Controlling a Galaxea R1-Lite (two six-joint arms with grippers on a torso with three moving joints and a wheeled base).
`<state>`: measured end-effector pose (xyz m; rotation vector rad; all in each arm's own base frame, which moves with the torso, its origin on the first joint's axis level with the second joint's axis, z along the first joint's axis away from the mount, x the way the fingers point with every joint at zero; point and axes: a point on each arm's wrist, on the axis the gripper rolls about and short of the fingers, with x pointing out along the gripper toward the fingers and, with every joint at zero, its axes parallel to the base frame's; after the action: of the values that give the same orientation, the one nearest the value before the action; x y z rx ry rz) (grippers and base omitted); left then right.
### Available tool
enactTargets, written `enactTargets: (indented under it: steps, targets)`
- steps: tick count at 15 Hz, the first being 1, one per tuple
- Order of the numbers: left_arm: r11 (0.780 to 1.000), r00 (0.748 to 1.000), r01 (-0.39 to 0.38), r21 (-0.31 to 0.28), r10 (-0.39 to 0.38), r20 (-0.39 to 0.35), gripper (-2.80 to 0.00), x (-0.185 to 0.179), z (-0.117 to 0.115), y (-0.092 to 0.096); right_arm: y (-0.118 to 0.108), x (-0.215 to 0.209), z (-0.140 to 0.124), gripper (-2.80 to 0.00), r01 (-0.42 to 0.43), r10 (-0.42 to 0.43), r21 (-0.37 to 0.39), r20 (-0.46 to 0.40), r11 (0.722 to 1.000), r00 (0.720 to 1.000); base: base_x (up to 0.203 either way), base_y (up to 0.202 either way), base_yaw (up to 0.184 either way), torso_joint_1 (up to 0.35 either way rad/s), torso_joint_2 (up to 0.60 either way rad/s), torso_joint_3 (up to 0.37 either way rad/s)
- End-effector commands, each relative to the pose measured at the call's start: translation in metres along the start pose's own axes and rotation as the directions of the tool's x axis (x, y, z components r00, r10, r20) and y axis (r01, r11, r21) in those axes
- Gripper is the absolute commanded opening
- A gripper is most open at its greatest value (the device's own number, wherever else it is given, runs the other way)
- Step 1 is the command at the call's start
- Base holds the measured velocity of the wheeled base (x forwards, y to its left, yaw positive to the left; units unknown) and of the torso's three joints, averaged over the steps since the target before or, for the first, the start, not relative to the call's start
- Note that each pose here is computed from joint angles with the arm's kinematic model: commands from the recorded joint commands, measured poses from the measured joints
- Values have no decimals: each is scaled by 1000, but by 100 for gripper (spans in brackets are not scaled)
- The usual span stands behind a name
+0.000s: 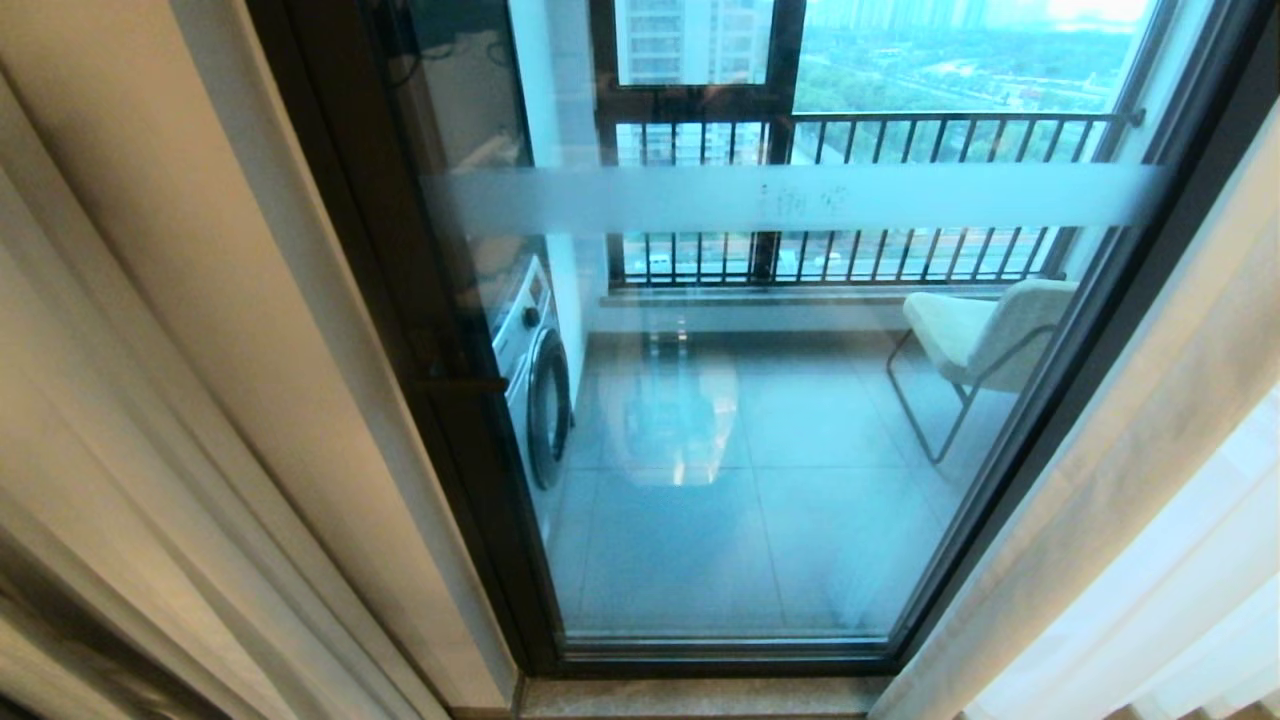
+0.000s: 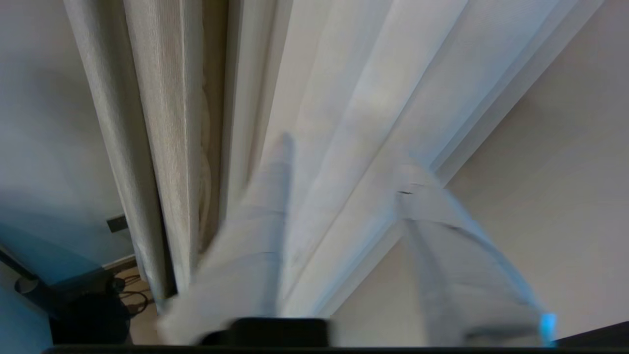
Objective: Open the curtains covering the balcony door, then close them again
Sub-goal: Close the inner curtains on both sides
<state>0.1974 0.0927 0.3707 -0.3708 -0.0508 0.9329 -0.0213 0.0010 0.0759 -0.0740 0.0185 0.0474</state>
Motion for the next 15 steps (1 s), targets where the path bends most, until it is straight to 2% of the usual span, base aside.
enactTargets:
  steps: [1, 9, 15]
  targets:
    - [1000, 1000, -7, -18, 7, 5, 0, -1, 1, 1, 0, 0, 0, -280, -1, 1, -1, 0, 1000, 1000, 0, 0, 0, 0, 0, 0]
    - [998, 998, -49, -26, 50, 32, 0, 12, 8, 0, 0, 0, 0, -280, -1, 1, -1, 2, 1000, 1000, 0, 0, 0, 0, 0, 0]
    - [998, 998, -59, -36, 60, 34, 0, 49, 13, -18, 0, 0, 0, -280, -1, 1, -1, -3, 1000, 1000, 0, 0, 0, 0, 0, 0]
